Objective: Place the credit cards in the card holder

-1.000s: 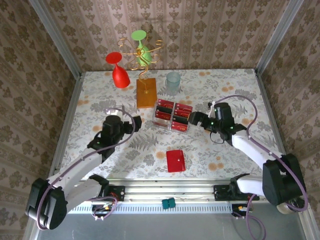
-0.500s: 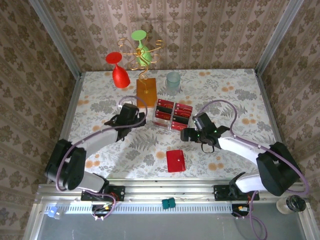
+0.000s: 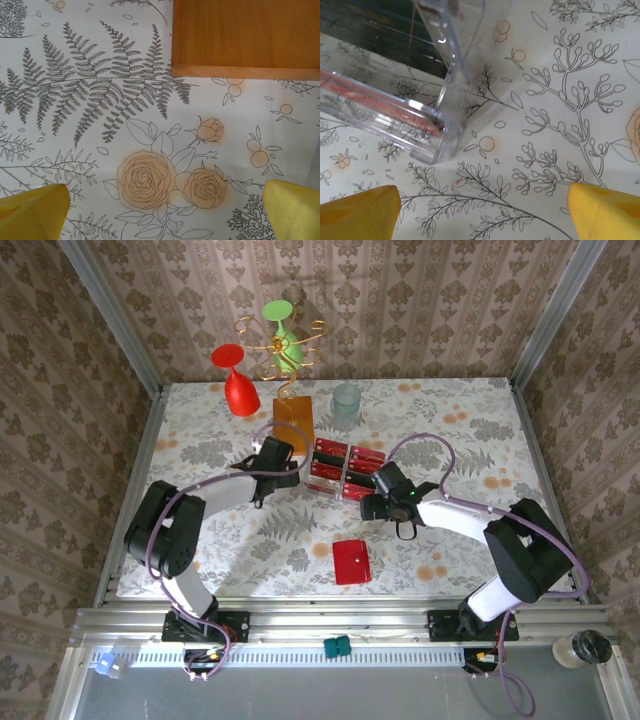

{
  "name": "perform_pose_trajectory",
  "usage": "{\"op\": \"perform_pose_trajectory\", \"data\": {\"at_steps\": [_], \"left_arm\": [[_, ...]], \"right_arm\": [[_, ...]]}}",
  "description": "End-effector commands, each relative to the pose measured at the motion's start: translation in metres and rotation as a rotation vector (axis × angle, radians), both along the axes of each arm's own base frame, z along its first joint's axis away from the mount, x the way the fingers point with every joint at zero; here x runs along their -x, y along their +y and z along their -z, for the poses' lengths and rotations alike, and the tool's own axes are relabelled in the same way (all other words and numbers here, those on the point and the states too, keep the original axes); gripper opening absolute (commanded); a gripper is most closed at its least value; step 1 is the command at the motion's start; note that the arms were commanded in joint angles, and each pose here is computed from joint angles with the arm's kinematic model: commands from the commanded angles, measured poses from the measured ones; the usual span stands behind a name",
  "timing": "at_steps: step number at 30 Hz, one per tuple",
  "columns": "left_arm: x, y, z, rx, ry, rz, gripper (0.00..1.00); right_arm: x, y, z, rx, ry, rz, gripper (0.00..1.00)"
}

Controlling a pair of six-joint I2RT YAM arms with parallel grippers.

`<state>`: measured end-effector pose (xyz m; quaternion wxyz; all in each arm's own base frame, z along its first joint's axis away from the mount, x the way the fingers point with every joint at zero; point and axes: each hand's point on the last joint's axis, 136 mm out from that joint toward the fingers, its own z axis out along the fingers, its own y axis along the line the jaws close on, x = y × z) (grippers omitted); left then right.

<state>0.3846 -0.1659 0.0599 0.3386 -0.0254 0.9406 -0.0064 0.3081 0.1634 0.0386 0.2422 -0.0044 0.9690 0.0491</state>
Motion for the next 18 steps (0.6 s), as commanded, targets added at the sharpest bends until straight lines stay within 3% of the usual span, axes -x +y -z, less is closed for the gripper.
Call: {"op": "perform_pose_trajectory", "data": {"at_steps": [1,10,18], "left_arm": [[-0.005,-0.009,-0.002,-0.009,0.006,0.009,1.0],[-0.011,-0.039,0.003,-0.015,0.005,0.074,1.0],[-0.02,-0.075,-0.002,0.0,-0.017,0.129,1.0]], "right_arm": [[-0.01,-0.006,-0.004,0.073,-0.024,0.013,0.88],[-0.03,-0.017,-0.006,0.132,-0.038,0.048,0.88],[-0.04,-0.054,-0.006,0.152,-0.022,0.126,0.88]]}}
